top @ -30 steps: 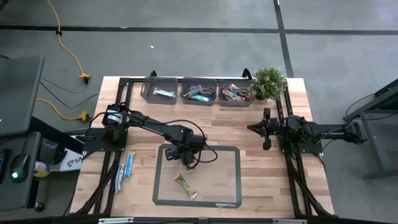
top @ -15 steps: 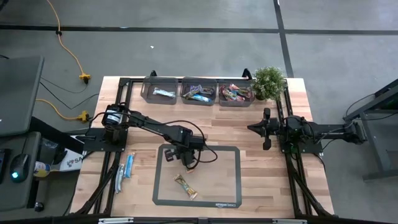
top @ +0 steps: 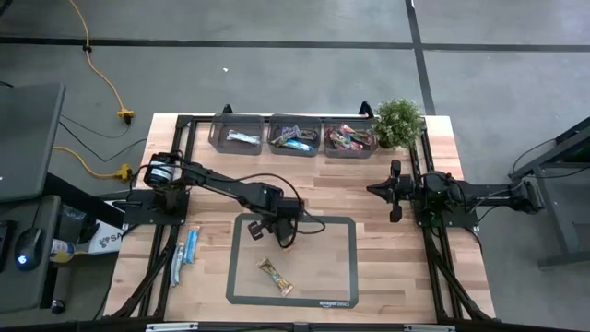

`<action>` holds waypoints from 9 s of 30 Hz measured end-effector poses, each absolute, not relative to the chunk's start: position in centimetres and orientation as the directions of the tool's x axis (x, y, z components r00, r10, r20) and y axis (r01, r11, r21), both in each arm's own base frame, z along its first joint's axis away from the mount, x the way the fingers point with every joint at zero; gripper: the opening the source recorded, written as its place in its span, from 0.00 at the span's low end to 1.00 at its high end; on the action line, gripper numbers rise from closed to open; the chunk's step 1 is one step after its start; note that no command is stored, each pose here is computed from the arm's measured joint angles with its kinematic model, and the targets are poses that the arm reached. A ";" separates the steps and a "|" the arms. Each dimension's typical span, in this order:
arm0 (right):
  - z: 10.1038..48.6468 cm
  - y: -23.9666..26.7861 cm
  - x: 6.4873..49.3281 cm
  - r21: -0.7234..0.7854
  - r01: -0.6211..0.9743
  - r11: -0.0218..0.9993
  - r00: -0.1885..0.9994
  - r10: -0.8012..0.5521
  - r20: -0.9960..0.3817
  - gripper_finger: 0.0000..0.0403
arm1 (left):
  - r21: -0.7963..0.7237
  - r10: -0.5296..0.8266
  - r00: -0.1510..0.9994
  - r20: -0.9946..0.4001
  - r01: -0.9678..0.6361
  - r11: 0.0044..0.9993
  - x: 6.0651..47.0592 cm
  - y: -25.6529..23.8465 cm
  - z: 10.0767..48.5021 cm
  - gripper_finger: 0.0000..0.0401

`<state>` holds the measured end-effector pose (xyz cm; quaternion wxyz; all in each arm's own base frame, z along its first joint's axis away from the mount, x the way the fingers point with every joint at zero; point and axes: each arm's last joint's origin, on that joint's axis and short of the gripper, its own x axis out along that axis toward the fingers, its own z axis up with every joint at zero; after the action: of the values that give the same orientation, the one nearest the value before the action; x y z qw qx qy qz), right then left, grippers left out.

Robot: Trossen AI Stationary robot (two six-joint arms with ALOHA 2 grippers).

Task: Pick and place Granola Bars by type
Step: Put the orange granola bar into the left black bin

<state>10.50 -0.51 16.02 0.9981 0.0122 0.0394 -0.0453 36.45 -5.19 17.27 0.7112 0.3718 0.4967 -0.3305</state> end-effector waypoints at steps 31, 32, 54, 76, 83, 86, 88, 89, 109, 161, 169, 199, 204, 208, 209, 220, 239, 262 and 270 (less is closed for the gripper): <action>16.0 -0.5 10.5 0.021 0.091 0.996 0.993 -0.089 -0.079 0.01 | 0.035 -0.353 0.749 -0.561 0.448 0.894 32.6 1.7 31.9 0.15; 16.0 -0.5 10.5 0.021 0.091 0.996 0.993 -0.089 -0.080 0.01 | 0.029 -0.360 0.763 -0.537 0.443 0.896 32.2 2.3 32.4 0.15; 16.0 -0.5 10.5 0.021 0.091 0.996 0.993 -0.089 -0.079 0.01 | 0.090 -0.161 0.958 -0.239 0.187 0.978 23.4 10.9 40.1 0.15; 16.0 -0.5 10.5 0.021 0.092 0.996 0.993 -0.090 -0.079 0.01 | 0.003 0.215 0.928 -0.304 -0.225 0.974 15.1 19.6 38.9 0.15; 16.0 -0.5 10.5 0.021 0.091 0.996 0.993 -0.089 -0.079 0.01 | -0.087 0.403 0.800 -0.445 -0.487 0.869 12.9 21.7 34.2 0.15; 16.0 -0.5 10.5 0.021 0.091 0.996 0.993 -0.089 -0.080 0.01 | -0.076 0.492 0.700 -0.517 -0.610 0.788 12.5 22.0 32.5 0.15; 16.0 -0.5 10.5 0.021 0.091 0.996 0.993 -0.089 -0.079 0.01 | -0.049 0.536 0.632 -0.560 -0.671 0.740 12.3 22.0 31.4 0.15; 16.0 -0.5 10.5 0.021 0.091 0.996 0.993 -0.089 -0.079 0.01 | -0.033 0.545 0.606 -0.579 -0.686 0.727 12.2 22.0 31.0 0.15; 16.0 -0.5 10.5 0.021 0.091 0.996 0.993 -0.089 -0.079 0.01 | 0.226 0.325 0.217 -0.920 -0.380 0.897 15.7 20.5 23.3 0.15; 16.0 -0.5 10.5 0.021 0.091 0.996 0.993 -0.089 -0.080 0.01 | 0.346 0.373 0.219 -0.902 -0.153 0.926 19.9 19.4 21.8 0.43; 16.0 -0.5 10.5 0.021 0.091 0.996 0.993 -0.089 -0.080 0.01 | 0.380 0.442 0.351 -0.825 -0.235 0.895 18.7 18.1 25.5 0.43; 16.0 -0.5 10.5 0.021 0.091 0.996 0.993 -0.089 -0.080 0.01 | -0.054 0.105 0.936 -0.337 -0.130 0.990 14.3 11.3 35.3 0.43; 16.0 -0.5 10.5 0.021 0.091 0.996 0.993 -0.089 -0.079 0.01 | -0.102 0.069 0.959 -0.276 -0.100 0.990 12.6 9.5 36.4 0.43; 16.0 -0.5 10.5 0.021 0.091 0.996 0.993 -0.089 -0.079 0.01 | -0.148 0.065 0.969 -0.236 -0.102 0.984 11.2 8.2 37.1 0.43; 16.0 -0.5 10.5 0.021 0.091 0.996 0.993 -0.089 -0.080 0.01 | -0.156 0.063 0.972 -0.228 -0.100 0.983 10.9 7.9 37.3 0.43; 16.0 -0.5 10.5 0.021 0.092 0.996 0.993 -0.090 -0.079 0.01 | -0.183 -0.004 0.985 -0.172 -0.028 0.983 7.9 4.8 37.9 0.43; 16.0 -0.5 10.5 0.021 0.091 0.996 0.993 -0.089 -0.079 0.01 | -0.357 -0.134 0.975 -0.174 0.065 0.932 8.5 4.6 32.1 0.43; 16.0 -0.5 10.5 0.021 0.091 0.996 0.993 -0.089 -0.080 0.01 | -0.229 -0.419 0.833 -0.363 0.356 0.906 18.8 -4.0 27.1 0.43; 16.0 -0.5 10.5 0.021 0.092 0.996 0.993 -0.090 -0.079 0.01 | -0.188 -0.469 0.726 -0.504 0.437 0.879 21.1 -7.0 23.8 0.43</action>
<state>10.49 -0.51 16.02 0.9981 0.0122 0.0392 -0.0454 21.15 -6.98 23.80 0.9285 -0.0279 0.2785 -0.2439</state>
